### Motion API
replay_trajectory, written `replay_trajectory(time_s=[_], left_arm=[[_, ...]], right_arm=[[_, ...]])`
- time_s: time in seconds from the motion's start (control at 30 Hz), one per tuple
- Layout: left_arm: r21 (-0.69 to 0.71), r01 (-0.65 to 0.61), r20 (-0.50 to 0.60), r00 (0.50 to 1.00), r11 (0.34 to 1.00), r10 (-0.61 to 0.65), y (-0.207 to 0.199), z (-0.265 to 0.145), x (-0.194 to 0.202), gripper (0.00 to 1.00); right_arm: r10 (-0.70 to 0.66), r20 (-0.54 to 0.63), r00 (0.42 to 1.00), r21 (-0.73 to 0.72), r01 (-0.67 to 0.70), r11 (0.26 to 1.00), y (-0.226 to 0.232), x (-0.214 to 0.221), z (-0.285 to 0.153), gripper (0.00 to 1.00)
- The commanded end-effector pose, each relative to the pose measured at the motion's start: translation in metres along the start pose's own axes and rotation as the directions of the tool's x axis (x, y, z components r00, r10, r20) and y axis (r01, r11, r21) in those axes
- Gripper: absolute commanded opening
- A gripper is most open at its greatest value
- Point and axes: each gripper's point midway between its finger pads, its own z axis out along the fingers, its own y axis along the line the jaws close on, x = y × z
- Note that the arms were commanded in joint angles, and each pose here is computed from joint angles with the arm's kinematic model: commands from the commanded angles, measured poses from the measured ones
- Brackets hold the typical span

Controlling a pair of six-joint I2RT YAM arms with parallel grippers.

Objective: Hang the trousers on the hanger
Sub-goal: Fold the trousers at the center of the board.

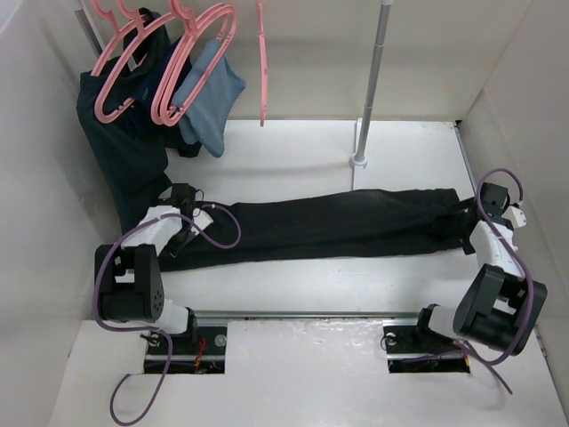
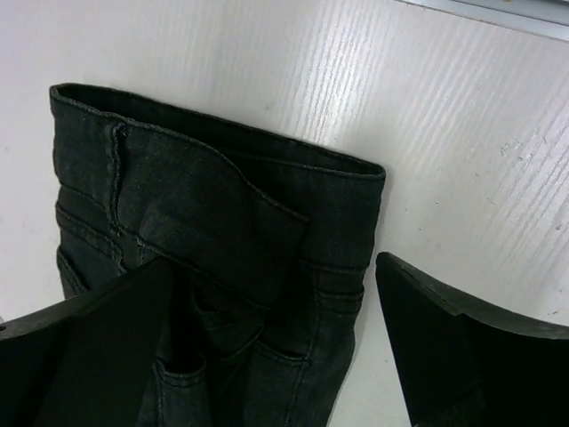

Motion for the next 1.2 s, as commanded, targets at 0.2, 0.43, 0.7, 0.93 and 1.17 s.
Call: replay_trajectory(time_s=[0.2, 0.43, 0.7, 0.93, 1.17], left_arm=[[-0.049, 0.071, 0.012, 0.997, 0.996, -0.07, 0.016, -0.005, -0.005, 0.0], [-0.048, 0.08, 0.012, 0.997, 0.996, -0.079, 0.019, -0.006, -0.007, 0.0], [-0.056, 0.071, 0.007, 0.997, 0.996, -0.071, 0.024, -0.009, -0.008, 0.0], [-0.056, 0.088, 0.026, 0.996, 0.995, -0.086, 0.027, -0.009, -0.011, 0.0], [-0.016, 0.235, 0.25, 0.942, 0.972, -0.224, 0.061, -0.047, -0.056, 0.0]], right_arm=[[0.003, 0.15, 0.989, -0.181, 0.024, 0.983, 0.038, -0.055, -0.067, 0.97], [-0.04, -0.015, 0.999, -0.321, 0.033, 0.946, 0.058, -0.022, -0.082, 1.0], [-0.073, -0.254, 0.964, -0.441, -0.049, 0.896, 0.1, 0.017, -0.046, 1.0], [-0.122, -0.308, 0.944, -0.362, 0.002, 0.932, 0.098, 0.027, -0.003, 0.95], [-0.281, -0.072, 0.957, -0.506, 0.207, 0.837, 0.159, -0.026, -0.028, 0.0]])
